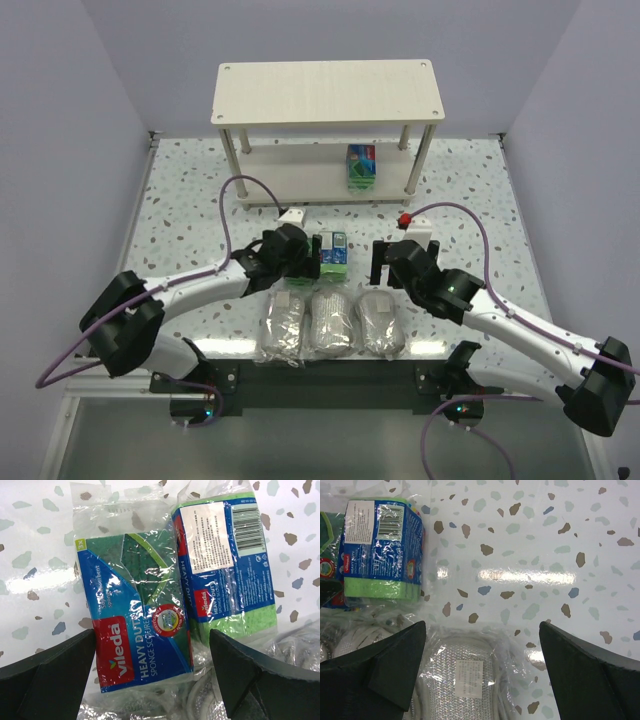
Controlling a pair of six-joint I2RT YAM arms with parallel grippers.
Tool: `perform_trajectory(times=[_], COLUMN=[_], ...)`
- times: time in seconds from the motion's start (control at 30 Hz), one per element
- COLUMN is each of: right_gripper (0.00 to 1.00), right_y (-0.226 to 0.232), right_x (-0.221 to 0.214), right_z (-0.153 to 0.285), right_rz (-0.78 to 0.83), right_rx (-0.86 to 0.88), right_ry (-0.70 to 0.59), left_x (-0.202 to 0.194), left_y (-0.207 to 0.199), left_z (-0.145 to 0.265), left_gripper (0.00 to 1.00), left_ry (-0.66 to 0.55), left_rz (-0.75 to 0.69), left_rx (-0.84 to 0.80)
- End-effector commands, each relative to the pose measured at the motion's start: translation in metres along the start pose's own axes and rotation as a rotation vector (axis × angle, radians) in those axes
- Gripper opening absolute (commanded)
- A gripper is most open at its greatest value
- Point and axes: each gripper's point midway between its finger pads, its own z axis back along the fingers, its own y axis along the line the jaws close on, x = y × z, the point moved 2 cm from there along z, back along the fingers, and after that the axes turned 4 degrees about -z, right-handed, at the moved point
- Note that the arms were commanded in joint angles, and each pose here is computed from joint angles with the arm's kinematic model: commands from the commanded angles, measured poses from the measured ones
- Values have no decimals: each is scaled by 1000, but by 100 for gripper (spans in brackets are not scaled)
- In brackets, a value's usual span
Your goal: Place and organize the cleaning sponges onto the shelf
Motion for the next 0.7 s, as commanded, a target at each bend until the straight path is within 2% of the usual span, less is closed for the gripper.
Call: perform_trajectory(times=[0.0,0.1,0.33,0.47,0.67], right_gripper=[99,99,99,99,99], right_y=[-3,-5,-11,-12,-8], right_x=[0,-1,-10,-12,-12], right_z=[0,0,-2,-3,-5], right_rz=[-13,-12,-13,-12,-15], right_rx=[-21,-29,-40,-45,-37], right_ry=[-11,-13,-1,2,2], left_x=[14,8,12,17,6], left_y=[-2,2,10,13,5], left_z=[-9,-16,-5,8,3], left_gripper=[100,100,98,94,91], left_ry=[-34,-15,-64,-117,-84], left_rz=[14,13,41,64,35], left_rx=[56,86,112,87,25])
